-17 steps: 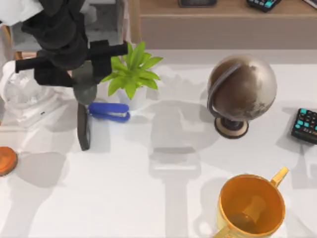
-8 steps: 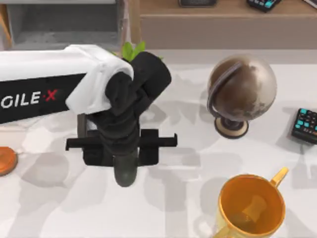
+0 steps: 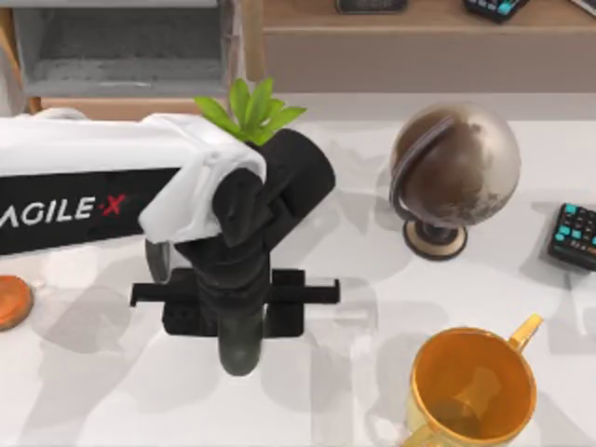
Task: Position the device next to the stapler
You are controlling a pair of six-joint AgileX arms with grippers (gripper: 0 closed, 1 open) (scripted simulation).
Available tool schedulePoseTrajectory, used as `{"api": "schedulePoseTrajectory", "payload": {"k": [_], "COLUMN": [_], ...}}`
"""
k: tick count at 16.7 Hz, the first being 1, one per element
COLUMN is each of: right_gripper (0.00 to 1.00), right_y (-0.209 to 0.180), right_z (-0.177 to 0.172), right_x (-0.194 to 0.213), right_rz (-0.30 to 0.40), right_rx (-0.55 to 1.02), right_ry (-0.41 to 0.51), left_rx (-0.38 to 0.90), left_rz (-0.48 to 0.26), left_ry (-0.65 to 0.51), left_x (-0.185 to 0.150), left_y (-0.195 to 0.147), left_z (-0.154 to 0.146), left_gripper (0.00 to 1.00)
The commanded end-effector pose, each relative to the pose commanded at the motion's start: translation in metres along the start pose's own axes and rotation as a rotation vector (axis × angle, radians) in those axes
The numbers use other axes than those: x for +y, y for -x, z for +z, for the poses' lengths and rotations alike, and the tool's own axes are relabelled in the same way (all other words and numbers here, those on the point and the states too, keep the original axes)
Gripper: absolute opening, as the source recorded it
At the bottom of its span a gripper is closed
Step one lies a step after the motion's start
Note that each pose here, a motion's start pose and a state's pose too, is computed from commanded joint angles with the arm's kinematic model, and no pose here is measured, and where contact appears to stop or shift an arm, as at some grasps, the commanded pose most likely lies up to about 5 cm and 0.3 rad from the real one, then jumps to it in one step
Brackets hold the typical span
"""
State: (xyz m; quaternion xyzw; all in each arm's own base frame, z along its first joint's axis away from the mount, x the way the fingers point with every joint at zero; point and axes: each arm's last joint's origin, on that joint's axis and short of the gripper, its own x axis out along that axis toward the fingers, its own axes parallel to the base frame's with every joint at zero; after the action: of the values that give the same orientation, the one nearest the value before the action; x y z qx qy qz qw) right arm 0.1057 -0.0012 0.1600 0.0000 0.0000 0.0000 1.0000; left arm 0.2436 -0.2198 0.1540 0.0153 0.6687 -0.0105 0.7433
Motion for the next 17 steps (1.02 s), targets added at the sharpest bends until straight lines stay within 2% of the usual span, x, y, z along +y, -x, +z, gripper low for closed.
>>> {"api": "schedulePoseTrajectory", "payload": {"k": [17], "right_gripper": [1.0], "right_y": [0.0], "right_z": [0.0], "right_x": [0.0], "right_rz": [0.0], "right_rx": [0.0], "right_ry": [0.0], "left_rx": [-0.071], "left_rz": [-0.051], "left_ry": [0.014], "left_x": [-0.002], "left_y": [0.013], "left_z": [0.008], "left_gripper": [0.0]}}
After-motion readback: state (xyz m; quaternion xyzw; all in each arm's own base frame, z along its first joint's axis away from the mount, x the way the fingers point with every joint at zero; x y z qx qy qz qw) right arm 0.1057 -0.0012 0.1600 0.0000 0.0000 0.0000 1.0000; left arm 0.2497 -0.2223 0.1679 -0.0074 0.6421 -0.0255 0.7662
